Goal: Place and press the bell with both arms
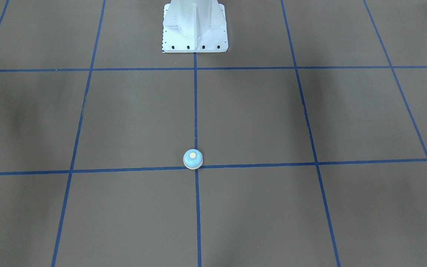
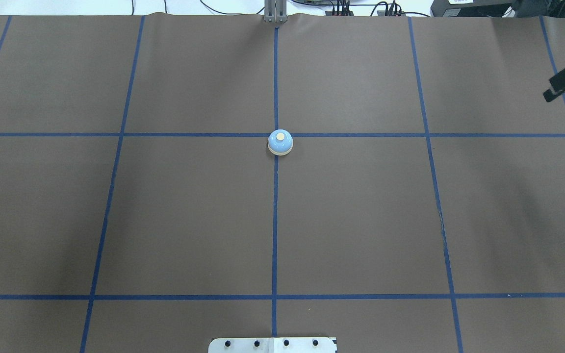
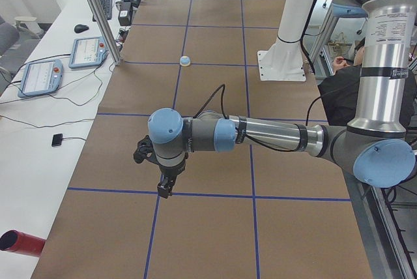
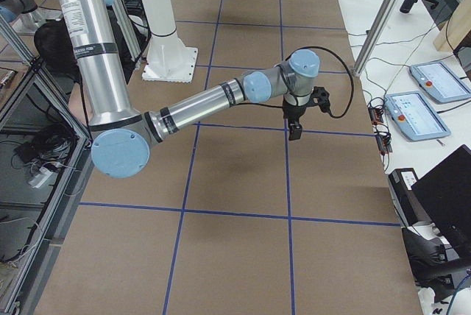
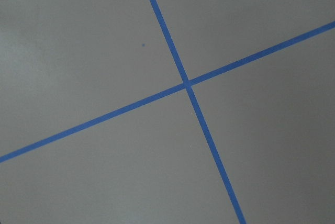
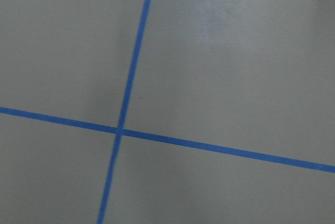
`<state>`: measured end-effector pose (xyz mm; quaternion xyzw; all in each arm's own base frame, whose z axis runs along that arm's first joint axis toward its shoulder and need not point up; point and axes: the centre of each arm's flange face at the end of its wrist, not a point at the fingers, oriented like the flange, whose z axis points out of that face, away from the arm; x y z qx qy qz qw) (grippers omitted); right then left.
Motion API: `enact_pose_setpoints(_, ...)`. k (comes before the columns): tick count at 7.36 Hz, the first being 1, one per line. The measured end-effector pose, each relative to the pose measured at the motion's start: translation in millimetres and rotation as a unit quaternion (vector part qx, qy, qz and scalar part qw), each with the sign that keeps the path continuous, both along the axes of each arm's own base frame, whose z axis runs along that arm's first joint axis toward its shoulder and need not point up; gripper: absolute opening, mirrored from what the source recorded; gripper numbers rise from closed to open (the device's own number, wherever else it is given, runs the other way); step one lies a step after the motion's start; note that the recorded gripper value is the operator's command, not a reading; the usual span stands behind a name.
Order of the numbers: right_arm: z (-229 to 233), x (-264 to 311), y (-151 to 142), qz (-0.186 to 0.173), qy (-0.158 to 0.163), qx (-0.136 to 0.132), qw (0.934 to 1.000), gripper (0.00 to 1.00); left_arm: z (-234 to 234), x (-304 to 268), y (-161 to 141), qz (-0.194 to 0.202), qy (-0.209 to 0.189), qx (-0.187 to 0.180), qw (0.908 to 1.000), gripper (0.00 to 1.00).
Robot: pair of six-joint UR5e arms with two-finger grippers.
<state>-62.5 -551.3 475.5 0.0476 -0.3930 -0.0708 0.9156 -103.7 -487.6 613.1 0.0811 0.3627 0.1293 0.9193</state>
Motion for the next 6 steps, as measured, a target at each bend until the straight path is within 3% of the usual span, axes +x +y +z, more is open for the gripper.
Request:
enact_pose_setpoints(3, 96, 60, 60, -0.021, 0.009, -0.022, 0.9995, 1.00, 7, 2, 8, -0.043, 0.004, -0.046, 0.9980, 1.00)
enact_pose_setpoints(6, 138, 93, 90, -0.039, 0.009, -0.013, 0.9991, 1.00, 7, 2, 7, -0.051, -0.009, -0.052, 0.9973, 1.00)
